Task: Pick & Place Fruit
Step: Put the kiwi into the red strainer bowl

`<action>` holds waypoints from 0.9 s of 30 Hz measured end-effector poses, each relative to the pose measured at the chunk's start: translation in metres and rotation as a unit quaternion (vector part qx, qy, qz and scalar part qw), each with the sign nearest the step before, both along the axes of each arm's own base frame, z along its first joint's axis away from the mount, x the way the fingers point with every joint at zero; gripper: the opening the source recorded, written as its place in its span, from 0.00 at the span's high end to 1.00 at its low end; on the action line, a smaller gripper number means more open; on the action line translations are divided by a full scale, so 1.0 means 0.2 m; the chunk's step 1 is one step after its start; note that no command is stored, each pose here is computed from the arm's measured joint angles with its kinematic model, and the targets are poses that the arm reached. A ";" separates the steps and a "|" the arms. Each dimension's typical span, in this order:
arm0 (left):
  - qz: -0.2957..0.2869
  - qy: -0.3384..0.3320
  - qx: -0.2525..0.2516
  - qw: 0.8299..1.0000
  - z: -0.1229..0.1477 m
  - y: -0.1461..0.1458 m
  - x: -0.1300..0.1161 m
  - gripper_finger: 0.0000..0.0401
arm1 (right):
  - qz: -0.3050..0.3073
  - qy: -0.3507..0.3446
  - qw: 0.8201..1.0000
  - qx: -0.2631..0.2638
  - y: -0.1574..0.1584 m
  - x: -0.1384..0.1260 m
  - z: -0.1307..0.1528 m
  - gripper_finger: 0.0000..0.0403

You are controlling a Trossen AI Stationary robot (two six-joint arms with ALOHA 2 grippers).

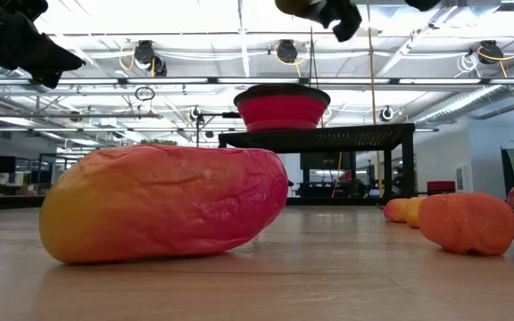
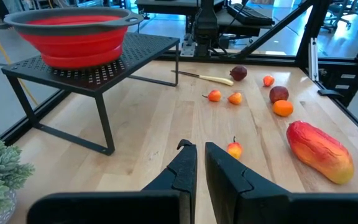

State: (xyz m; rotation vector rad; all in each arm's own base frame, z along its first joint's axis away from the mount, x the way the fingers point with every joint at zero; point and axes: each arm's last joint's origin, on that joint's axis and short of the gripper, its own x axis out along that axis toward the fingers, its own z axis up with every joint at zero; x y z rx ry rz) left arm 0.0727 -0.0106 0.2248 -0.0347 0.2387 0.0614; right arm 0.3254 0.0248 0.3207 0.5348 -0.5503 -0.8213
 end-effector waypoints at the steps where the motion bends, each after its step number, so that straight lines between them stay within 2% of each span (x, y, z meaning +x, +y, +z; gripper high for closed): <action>1: 0.000 0.000 0.000 1.000 0.00 0.00 0.00 0.92 | 0.007 -0.011 1.000 0.003 -0.01 0.00 0.00 0.41; 7: 0.000 0.000 -0.001 1.000 0.00 0.00 0.00 0.92 | 0.078 -0.079 0.994 0.013 -0.09 0.02 0.01 0.42; 12: 0.000 0.000 -0.001 1.000 0.00 0.00 0.00 0.92 | 0.158 -0.138 0.978 0.026 -0.19 0.04 0.02 0.41; 20: 0.000 0.000 -0.001 1.000 0.00 0.00 0.00 0.92 | 0.248 -0.136 0.958 0.039 -0.42 0.05 -0.01 0.42; 27: 0.000 0.000 0.000 1.000 0.00 0.00 0.00 0.92 | 0.315 -0.108 0.939 0.081 -0.65 0.02 -0.05 0.43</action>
